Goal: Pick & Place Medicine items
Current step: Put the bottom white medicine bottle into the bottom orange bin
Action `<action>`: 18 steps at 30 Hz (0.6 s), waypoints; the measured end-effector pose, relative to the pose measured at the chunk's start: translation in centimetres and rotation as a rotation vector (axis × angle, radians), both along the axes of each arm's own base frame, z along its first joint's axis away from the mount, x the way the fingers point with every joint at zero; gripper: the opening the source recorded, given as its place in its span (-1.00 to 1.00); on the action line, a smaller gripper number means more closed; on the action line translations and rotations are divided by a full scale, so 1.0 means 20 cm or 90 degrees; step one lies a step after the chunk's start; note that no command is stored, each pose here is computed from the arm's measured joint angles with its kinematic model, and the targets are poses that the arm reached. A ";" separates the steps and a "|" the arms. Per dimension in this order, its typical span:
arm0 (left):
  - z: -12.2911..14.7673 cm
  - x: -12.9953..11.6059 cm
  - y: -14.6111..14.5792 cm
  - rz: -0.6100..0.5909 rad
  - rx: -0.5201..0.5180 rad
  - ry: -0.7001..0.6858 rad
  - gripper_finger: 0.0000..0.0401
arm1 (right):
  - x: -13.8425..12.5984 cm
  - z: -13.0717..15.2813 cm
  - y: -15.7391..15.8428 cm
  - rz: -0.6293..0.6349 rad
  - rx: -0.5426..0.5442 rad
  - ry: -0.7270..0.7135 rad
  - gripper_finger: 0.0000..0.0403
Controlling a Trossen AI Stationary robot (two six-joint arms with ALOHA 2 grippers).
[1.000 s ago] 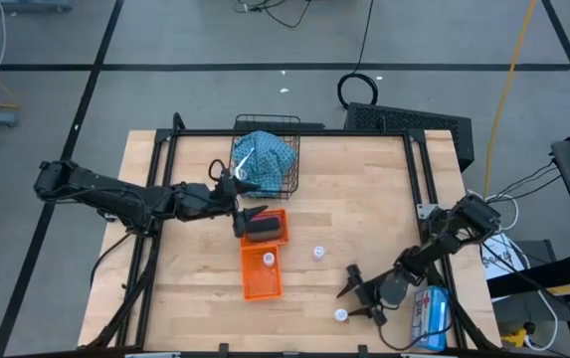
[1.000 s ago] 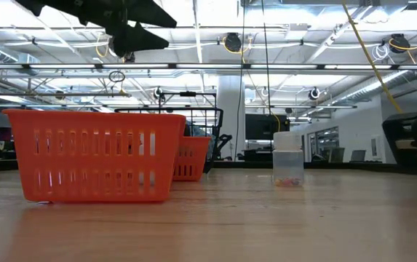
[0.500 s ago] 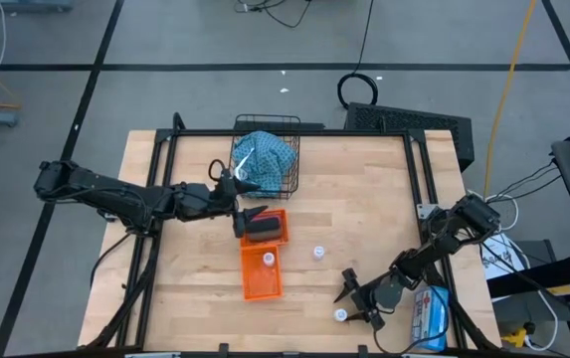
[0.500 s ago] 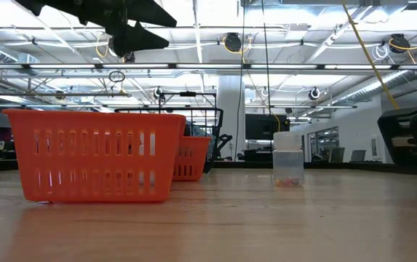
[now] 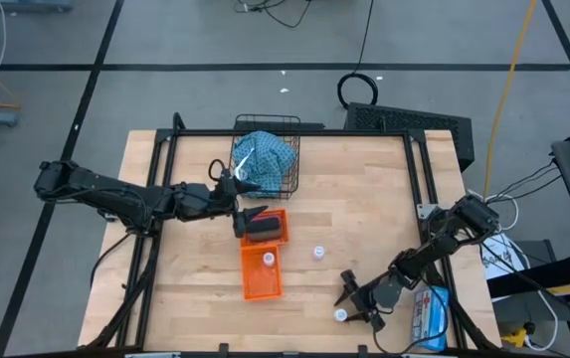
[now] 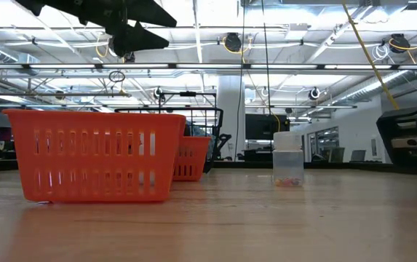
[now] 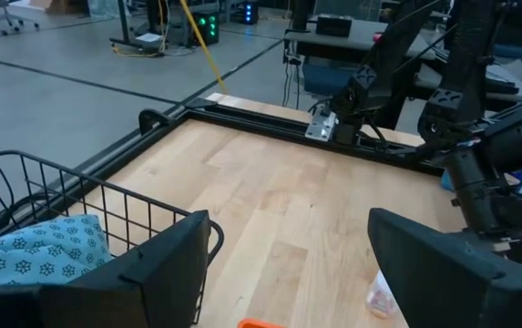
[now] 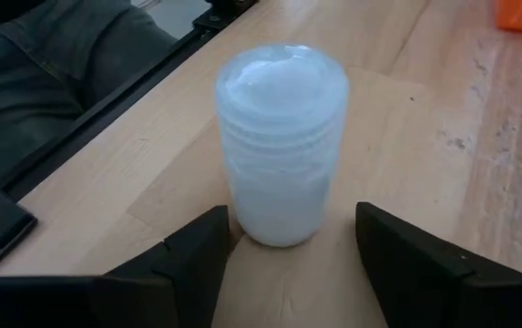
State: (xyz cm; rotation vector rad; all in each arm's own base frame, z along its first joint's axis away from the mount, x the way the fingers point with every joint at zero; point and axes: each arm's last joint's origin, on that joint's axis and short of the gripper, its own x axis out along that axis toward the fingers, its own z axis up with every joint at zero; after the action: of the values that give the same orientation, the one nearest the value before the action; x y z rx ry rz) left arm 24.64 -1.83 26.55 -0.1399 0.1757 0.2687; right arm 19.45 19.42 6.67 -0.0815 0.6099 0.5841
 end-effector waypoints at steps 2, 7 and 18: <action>0.00 0.00 0.00 0.000 0.000 0.000 0.54 | 0.00 0.00 0.00 0.005 0.003 -0.003 0.12; 0.00 0.00 0.00 0.000 0.001 0.000 0.54 | 0.00 0.00 0.00 0.012 0.007 0.003 0.17; 0.00 0.00 0.00 0.000 0.003 0.001 0.54 | 0.06 0.01 -0.02 0.032 0.040 0.039 0.19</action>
State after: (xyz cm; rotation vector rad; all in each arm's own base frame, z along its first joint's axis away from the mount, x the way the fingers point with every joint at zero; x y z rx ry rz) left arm 24.64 -1.83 26.55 -0.1349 0.1763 0.2686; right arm 20.56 19.00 6.93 -0.0198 0.6504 0.6553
